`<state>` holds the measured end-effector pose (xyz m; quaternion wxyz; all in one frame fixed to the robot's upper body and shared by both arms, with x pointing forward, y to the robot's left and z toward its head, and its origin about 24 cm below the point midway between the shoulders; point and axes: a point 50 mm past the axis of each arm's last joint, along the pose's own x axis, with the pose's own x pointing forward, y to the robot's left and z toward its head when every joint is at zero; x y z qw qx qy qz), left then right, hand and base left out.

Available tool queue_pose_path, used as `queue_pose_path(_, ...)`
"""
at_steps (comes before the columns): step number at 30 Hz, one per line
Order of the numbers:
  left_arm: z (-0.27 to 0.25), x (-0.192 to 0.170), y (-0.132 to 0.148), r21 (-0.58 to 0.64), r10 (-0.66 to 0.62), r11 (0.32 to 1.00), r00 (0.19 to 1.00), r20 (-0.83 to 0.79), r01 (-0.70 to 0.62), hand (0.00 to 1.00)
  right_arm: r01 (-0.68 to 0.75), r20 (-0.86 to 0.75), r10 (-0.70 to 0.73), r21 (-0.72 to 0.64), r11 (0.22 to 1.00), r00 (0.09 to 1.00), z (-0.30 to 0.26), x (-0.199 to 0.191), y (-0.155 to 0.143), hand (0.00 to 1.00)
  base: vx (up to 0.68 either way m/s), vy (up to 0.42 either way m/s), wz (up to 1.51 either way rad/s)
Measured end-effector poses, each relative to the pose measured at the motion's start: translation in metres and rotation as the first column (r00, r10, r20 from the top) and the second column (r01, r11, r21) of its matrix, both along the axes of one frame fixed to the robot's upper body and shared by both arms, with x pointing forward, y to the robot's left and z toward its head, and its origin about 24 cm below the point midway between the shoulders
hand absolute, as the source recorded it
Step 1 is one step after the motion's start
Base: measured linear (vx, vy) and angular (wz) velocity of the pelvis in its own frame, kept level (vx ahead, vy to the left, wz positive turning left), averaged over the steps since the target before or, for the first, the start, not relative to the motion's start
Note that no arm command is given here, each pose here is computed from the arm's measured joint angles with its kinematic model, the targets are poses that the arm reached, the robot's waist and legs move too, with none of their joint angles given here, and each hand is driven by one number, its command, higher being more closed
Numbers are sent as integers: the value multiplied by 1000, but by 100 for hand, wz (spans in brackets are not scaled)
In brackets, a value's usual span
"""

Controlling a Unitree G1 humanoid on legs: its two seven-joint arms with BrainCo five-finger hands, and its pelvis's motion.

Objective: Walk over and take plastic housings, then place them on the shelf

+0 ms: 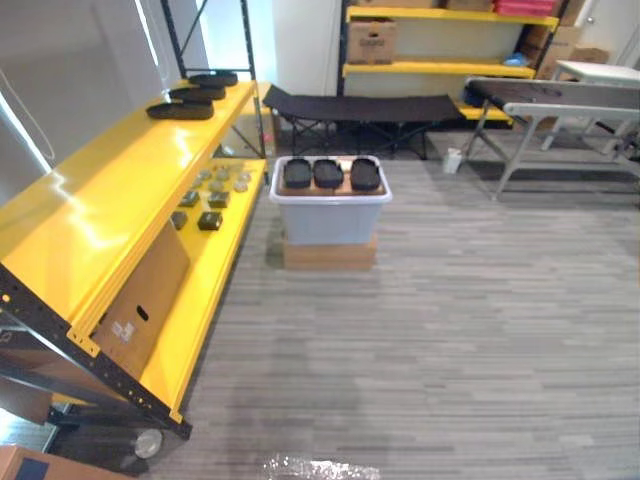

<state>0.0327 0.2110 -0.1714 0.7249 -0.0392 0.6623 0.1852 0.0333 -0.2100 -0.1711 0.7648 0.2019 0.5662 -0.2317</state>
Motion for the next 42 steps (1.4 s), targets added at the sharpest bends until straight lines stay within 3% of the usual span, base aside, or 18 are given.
queue_pose_path(9, -1, 2, -1, -46, 42, 998, 999, 8, -42, 0, 63, -9, -63, 29, 998, 998, -1, 1, 2, 0, 88, 47, 0)
queue_pose_path(29, 0, 4, 0, -40, 40, 998, 999, 22, -39, 0, 32, -5, -32, 34, 999, 999, -1, 9, 6, 0, -41, -8, 2)
queue_pose_path(34, 1, 6, 7, -20, 24, 1000, 999, 21, -24, 0, 70, 73, -73, 41, 997, 995, 1, 22, 9, 0, -11, 23, -4)
queue_pose_path(42, 2, 16, 10, -11, 45, 999, 998, 42, -44, 0, 48, 0, -48, 101, 994, 999, -3, -8, 16, 0, 147, -80, 0)
